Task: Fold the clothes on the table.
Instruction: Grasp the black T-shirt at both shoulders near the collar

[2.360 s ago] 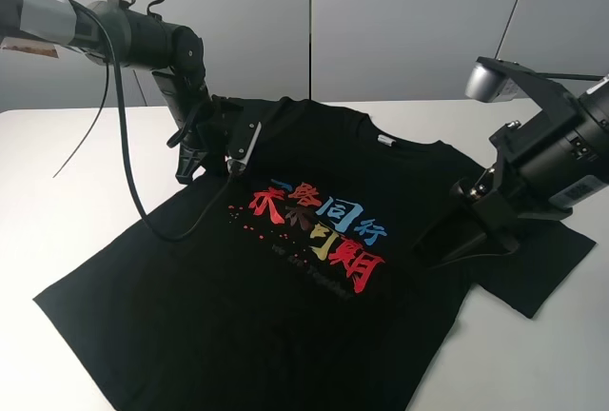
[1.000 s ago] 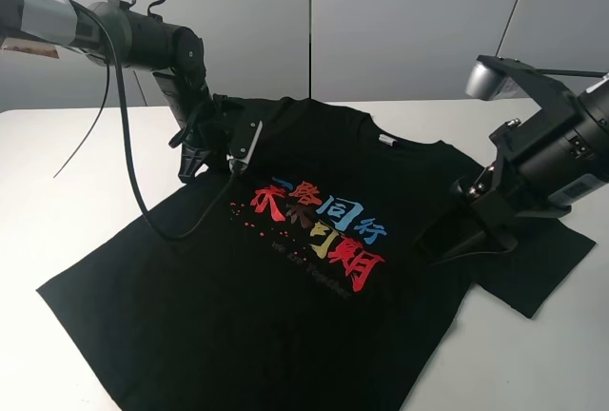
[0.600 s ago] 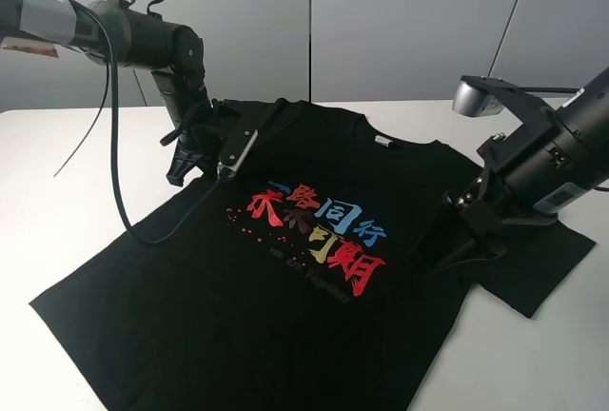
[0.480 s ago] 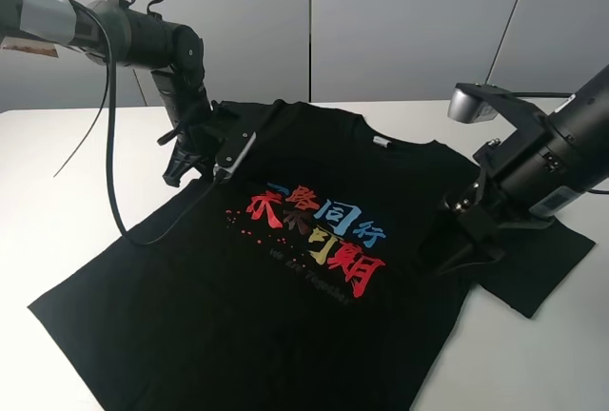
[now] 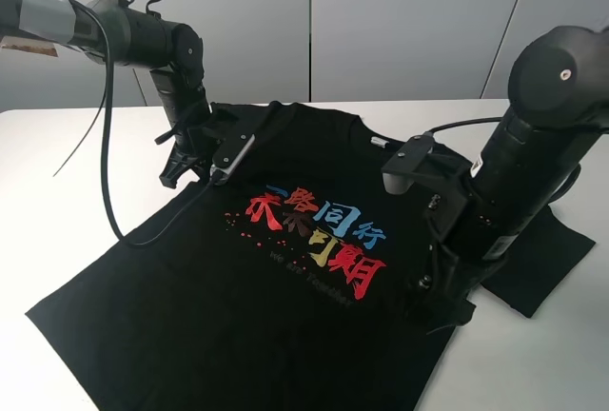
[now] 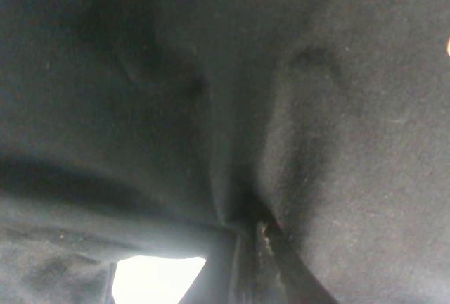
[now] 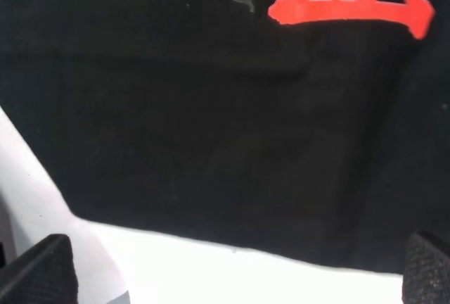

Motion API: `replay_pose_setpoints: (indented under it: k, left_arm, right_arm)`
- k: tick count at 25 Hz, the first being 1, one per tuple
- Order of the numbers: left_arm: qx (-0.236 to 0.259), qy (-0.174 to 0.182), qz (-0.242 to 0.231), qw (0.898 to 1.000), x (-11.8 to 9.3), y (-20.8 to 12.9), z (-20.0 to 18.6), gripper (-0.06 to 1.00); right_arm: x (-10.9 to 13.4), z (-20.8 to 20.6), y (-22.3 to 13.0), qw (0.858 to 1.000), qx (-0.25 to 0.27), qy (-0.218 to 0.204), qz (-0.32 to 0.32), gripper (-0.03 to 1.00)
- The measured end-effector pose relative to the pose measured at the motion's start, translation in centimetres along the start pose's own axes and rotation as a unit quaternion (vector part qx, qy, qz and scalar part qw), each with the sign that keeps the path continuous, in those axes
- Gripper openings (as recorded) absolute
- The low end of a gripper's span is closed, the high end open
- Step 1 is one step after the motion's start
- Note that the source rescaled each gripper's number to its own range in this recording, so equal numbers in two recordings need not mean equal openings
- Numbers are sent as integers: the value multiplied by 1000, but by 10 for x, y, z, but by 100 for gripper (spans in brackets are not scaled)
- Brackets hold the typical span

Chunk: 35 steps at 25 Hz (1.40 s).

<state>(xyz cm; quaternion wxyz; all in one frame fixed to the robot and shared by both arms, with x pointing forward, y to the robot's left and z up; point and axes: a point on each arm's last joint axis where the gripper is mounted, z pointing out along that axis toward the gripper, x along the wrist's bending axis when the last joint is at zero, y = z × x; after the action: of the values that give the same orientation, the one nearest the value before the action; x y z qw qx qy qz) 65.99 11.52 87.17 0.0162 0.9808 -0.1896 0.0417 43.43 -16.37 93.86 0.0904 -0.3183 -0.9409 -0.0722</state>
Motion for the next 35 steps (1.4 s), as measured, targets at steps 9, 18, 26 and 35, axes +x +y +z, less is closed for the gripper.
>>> replay_pose_setpoints:
  k: [9,18,26,35]
  left_arm:
    - [0,0,0,1000,0,0,0,0]
    - [-1,0,-1,1000,0,0,0,0]
    - [-1,0,-1,1000,0,0,0,0]
    - [-2,1,-2,1000,0,0,0,0]
  right_arm:
    - [-10,18,7,999,-1,-18,47,100]
    - [-22,49,6,996,55,-22,61,100]
    - [-27,55,8,997,25,-44,62,100]
    - [-27,64,1,997,27,-49,60,100]
